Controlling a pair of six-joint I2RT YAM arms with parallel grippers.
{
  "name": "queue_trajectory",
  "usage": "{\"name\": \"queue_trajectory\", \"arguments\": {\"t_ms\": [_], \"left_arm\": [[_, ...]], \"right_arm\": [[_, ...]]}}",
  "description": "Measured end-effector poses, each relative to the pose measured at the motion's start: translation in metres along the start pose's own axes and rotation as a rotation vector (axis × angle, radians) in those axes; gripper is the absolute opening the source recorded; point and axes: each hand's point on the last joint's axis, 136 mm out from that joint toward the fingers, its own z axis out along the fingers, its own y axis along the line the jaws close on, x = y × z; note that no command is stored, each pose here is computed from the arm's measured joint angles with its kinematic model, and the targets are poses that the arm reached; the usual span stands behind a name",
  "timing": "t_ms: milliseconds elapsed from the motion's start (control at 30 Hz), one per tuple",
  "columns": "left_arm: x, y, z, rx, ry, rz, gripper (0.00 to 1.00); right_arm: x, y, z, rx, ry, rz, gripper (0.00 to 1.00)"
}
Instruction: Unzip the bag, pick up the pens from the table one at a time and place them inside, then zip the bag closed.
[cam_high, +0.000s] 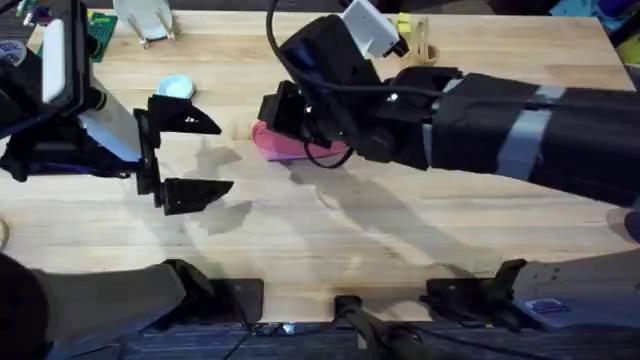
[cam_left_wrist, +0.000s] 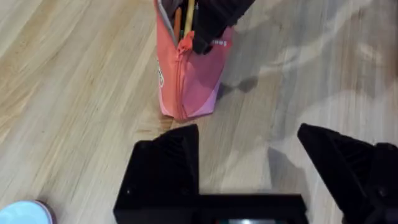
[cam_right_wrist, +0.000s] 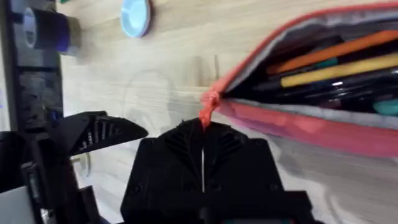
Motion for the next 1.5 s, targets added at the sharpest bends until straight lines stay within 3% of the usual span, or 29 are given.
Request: {"name": "queue_trajectory", "arguments": {"t_ms": [833,1167,1333,1500], "left_arm": [[0.003,0.006,0.0,-0.021,0.011,0.034,0.994],[-0.001,0.038,0.005,-0.113,-0.011,0.143,0.995],[-0.012,0.054,0.014,-0.139,-0.041,0.15,0.994],[-0.023,0.059,0.027,-0.122,-0.061,0.146,0.993]], "right_arm": [[-0.008,0.004,-0.003,-0.034,0.005,0.014,0.03],[-0.008,0.004,-0.003,-0.034,0.005,-0.005,0.03],[-0.008,0.004,-0.003,-0.034,0.004,-0.005,0.03],[-0.008,0.004,-0.003,-0.034,0.005,-0.005,0.03]]}}
